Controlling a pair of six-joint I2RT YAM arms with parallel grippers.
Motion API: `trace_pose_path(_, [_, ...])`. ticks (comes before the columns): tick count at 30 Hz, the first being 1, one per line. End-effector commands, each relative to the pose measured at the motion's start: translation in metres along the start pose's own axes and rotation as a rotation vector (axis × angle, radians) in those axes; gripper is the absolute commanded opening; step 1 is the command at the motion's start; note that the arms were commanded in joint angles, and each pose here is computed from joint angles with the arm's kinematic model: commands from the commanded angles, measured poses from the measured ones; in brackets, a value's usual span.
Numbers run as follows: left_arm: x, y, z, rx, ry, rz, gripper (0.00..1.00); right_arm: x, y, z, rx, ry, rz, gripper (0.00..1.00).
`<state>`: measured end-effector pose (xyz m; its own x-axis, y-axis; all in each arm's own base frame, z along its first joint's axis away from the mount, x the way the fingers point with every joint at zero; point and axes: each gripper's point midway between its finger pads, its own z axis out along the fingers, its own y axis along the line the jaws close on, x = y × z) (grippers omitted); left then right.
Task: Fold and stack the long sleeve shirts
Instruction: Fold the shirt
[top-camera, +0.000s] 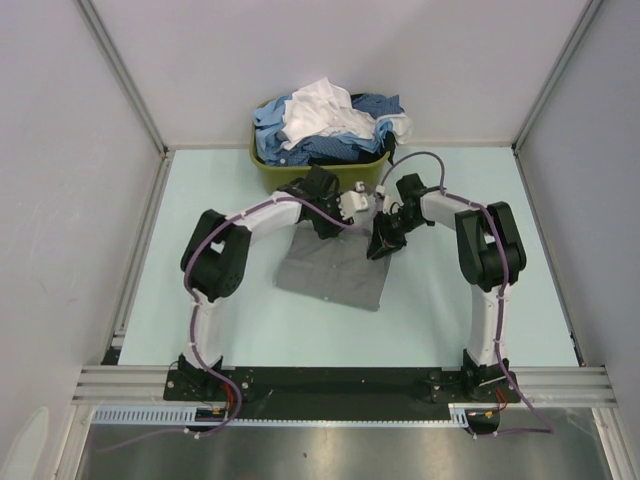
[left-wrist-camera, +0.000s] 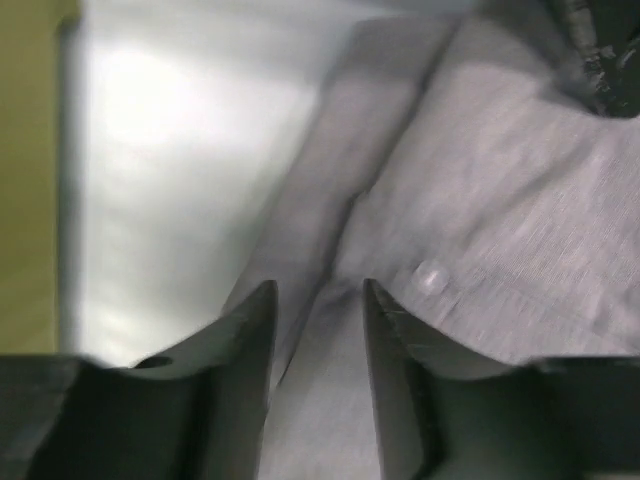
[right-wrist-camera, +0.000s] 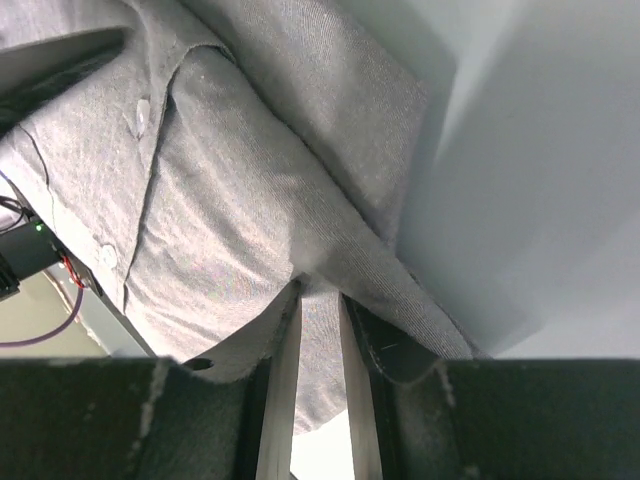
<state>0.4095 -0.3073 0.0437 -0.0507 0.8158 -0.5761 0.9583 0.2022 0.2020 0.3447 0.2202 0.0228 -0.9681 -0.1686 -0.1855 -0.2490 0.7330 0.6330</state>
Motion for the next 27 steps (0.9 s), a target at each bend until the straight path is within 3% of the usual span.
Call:
trace_pose_path(1, [-0.031,0.038,-0.09,-0.057,-0.207,-0.38,0.56,-0.013,-0.041,0.007,0.164,-0.015,-0.052,0.28])
trace_pose_path(3, [-0.035,0.03,-0.121,0.054,-0.325,-0.502,0.59,-0.017,-0.04,0.005,0.168,-0.019,-0.074,0.28])
trace_pose_path(6, [-0.041,-0.017,-0.153,0.268,-0.427,-0.657,0.6,-0.018,-0.035,0.004,0.156,-0.016,-0.088,0.28])
trace_pose_path(9, [-0.049,-0.078,-0.168,0.493,-0.487,-0.755,0.6,-0.018,-0.032,0.002,0.147,-0.016,-0.129,0.28])
trace_pose_path(10, [-0.035,-0.103,-0.16,0.553,-0.445,-0.853,0.6,-0.02,-0.033,0.001,0.154,-0.02,-0.139,0.28])
trace_pose_path(14, [-0.016,-0.141,-0.142,0.623,-0.4,-0.926,0.59,-0.025,-0.04,0.003,0.171,-0.007,-0.193,0.28])
trace_pose_path(21, [0.035,-0.128,-0.073,0.547,-0.293,-1.156,0.56,-0.045,-0.045,0.008,0.192,-0.005,-0.29,0.28])
trace_pose_path(24, [0.059,-0.129,-0.051,0.551,-0.234,-1.289,0.53,-0.037,-0.023,-0.011,0.144,-0.003,-0.307,0.29])
trace_pose_path(27, [0.068,-0.137,-0.043,0.567,-0.211,-1.341,0.53,-0.021,0.019,-0.044,0.047,-0.053,-0.304,0.37])
